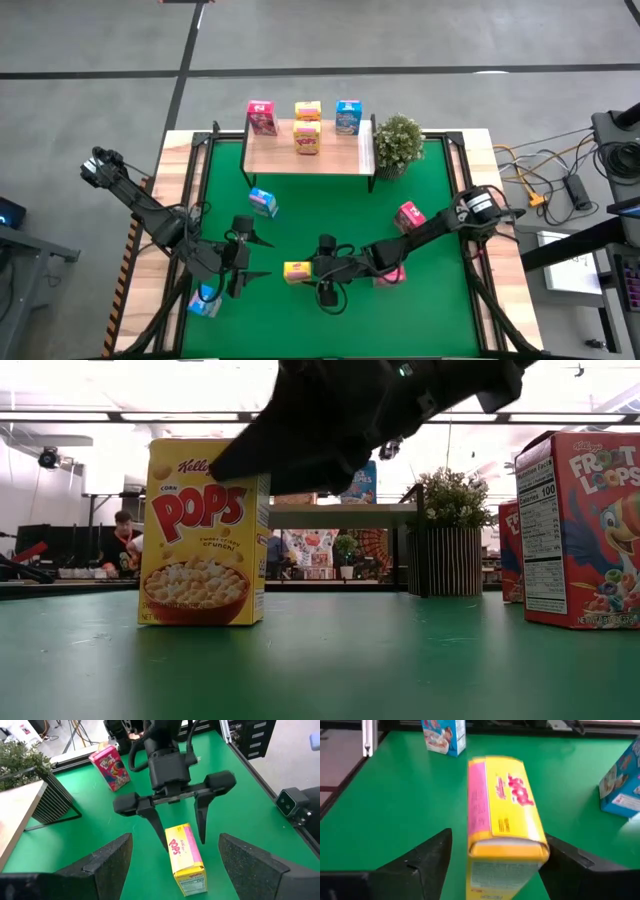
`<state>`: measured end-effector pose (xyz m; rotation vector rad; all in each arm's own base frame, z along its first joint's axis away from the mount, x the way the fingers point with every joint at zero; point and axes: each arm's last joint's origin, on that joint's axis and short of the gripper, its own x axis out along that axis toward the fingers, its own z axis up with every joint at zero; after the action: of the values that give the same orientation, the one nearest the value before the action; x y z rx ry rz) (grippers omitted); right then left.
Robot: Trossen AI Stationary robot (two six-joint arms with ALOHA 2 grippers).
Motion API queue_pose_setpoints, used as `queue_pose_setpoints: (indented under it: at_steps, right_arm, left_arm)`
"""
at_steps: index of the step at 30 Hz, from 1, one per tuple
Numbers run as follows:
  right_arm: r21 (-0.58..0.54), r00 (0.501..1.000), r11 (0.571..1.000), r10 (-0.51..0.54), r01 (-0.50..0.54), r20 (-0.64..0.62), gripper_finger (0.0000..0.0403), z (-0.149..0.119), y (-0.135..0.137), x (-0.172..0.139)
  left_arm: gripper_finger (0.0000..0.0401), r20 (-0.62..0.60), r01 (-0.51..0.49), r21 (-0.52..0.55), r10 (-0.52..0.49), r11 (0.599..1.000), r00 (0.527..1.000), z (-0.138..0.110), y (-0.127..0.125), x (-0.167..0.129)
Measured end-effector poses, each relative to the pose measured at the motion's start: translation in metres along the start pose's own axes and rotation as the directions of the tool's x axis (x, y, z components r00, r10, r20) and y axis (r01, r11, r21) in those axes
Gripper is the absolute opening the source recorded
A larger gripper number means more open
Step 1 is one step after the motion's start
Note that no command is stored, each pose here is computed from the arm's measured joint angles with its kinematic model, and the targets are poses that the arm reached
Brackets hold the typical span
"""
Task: Stack cereal on shelf
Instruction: Put the yellow cereal box on the shelf aligned with the other yellow cereal boxes
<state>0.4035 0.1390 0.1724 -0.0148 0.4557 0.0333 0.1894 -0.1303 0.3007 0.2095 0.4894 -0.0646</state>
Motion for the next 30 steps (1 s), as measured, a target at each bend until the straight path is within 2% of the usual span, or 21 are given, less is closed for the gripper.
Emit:
queue_pose_setpoints:
  at_steps: [11, 19, 25, 30]
  right_arm:
    - [-0.007, 1.0, 1.0, 0.005, -0.005, 0.002, 0.0172, 0.002, 0.0, -0.001]
    - [0.0, 1.0, 1.0, 0.006, -0.006, 0.005, 0.0154, 0.005, 0.0, -0.004]
    - [0.019, 0.999, 1.0, -0.002, 0.001, 0.038, 0.0157, 0.032, -0.011, -0.028]
    - [0.039, 0.999, 0.999, -0.019, 0.017, 0.047, 0.0156, 0.063, -0.039, -0.062]
  left_arm:
    - [0.0278, 0.003, 0.0, -0.002, 0.0, 1.0, 1.0, 0.0, 0.0, 0.0]
    - [0.0278, 0.003, 0.0, -0.002, 0.0, 1.0, 1.0, 0.0, 0.0, 0.0]
    - [0.0278, 0.006, 0.001, 0.007, -0.001, 1.0, 1.0, 0.001, 0.0, -0.001]
    - [0.0278, 0.015, -0.017, 0.02, 0.017, 1.0, 1.0, 0.002, 0.002, -0.001]
